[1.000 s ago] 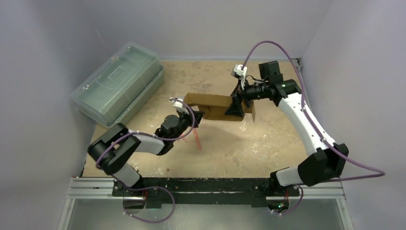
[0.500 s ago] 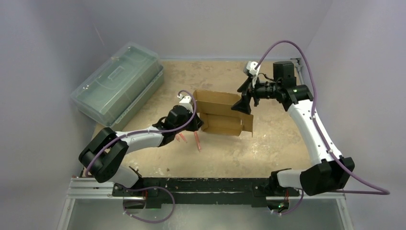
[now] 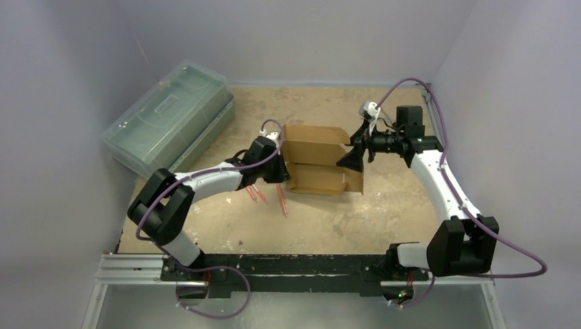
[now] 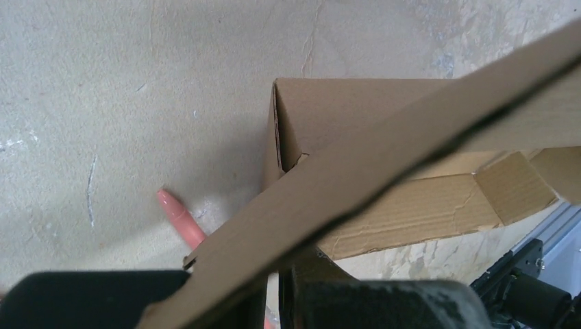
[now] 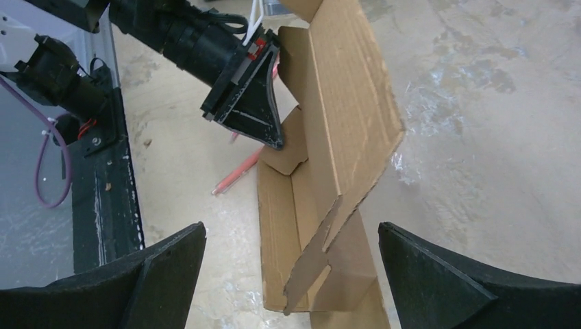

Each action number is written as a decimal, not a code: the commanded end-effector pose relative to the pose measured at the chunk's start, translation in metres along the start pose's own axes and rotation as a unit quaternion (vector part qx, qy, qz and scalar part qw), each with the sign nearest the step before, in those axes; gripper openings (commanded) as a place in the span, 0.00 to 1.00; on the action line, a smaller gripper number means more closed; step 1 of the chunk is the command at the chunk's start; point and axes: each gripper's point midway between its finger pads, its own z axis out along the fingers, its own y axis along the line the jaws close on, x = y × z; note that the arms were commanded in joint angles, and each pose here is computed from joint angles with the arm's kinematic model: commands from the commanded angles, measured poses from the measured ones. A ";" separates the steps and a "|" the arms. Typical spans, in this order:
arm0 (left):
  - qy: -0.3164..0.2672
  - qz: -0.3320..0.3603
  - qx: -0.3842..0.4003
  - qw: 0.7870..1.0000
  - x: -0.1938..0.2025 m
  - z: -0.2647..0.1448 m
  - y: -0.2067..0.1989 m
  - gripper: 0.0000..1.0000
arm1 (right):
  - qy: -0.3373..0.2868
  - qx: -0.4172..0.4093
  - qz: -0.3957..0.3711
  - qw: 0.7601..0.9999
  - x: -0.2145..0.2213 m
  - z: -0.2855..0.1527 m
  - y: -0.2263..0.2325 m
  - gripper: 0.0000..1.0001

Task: Fold the paper box
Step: Fold the paper box at the center of the board.

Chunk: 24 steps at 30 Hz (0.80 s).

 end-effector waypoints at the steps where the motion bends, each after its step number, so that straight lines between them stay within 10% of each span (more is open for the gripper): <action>1: 0.044 -0.014 0.001 0.999 0.010 0.002 -0.002 0.00 | -0.036 -0.022 -0.022 0.999 -0.006 0.010 -0.003 0.97; 5: 0.048 -0.014 0.006 0.999 0.008 0.005 -0.005 0.00 | -0.033 -0.011 0.026 0.999 0.005 0.025 -0.019 0.84; 14: 0.045 -0.015 0.018 0.999 0.002 0.004 -0.010 0.13 | -0.024 0.011 0.027 0.999 0.013 0.041 -0.026 0.17; 24: 0.008 -0.037 0.058 0.998 -0.007 -0.004 -0.009 0.33 | -0.034 0.026 0.017 0.999 0.015 0.038 -0.025 0.02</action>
